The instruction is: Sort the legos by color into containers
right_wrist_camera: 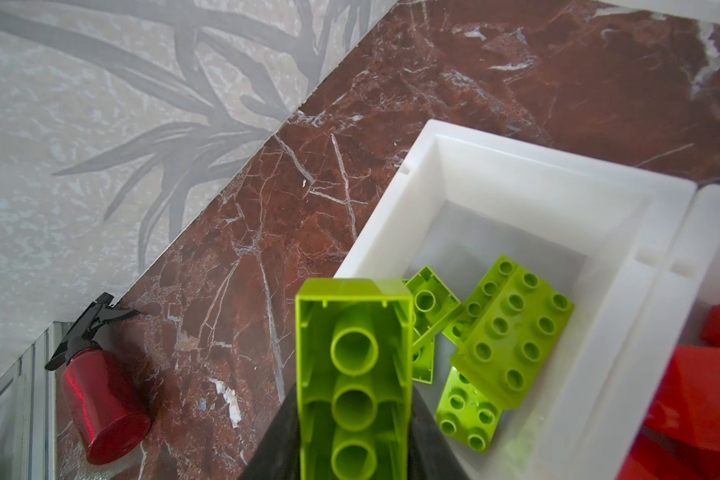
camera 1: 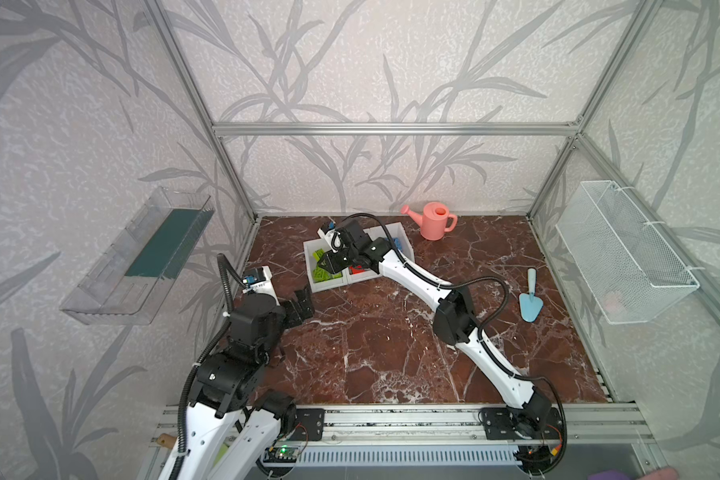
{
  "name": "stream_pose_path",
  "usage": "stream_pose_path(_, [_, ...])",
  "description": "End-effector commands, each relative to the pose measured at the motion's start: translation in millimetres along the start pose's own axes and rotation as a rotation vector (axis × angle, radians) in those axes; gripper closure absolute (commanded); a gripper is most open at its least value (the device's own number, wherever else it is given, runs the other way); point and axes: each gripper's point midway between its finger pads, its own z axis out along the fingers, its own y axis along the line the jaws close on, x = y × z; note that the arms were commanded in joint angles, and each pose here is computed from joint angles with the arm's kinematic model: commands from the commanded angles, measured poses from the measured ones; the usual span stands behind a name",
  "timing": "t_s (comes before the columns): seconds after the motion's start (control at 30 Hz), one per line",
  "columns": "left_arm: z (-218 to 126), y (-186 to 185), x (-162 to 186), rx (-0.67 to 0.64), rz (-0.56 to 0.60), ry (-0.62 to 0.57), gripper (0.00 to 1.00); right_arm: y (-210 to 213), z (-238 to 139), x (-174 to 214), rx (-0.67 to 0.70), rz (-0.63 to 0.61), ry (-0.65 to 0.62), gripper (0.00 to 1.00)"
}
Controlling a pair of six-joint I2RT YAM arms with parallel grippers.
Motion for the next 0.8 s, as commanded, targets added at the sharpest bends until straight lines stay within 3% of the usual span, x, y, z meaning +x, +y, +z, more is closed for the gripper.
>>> stream_pose_path(0.0, [4.6,-1.4,4.4,0.004,0.006,0.018,0.01,-6.0,-2.3,-9.0,0.001,0.025,-0.026,0.61])
stream_pose_path(0.1, [6.8,-1.1,5.4,-0.001,0.007,0.025,0.01,-6.5,-2.3,-11.2,-0.009,0.035,-0.034,0.47])
stream_pose_path(0.4, [13.1,11.6,5.0,-0.075,0.005,0.016,0.01,5.1,-31.2,-33.9,-0.004,0.011,-0.08,0.25])
stream_pose_path(0.67, [18.8,44.4,2.5,-0.246,0.031,-0.074,0.01,10.0,-124.0,-42.4,0.112,-0.068,-0.13,0.01])
stream_pose_path(0.77, [26.2,52.4,6.4,-0.284,0.049,-0.1,0.01,0.5,-173.7,-30.3,0.163,-0.063,-0.211,0.01])
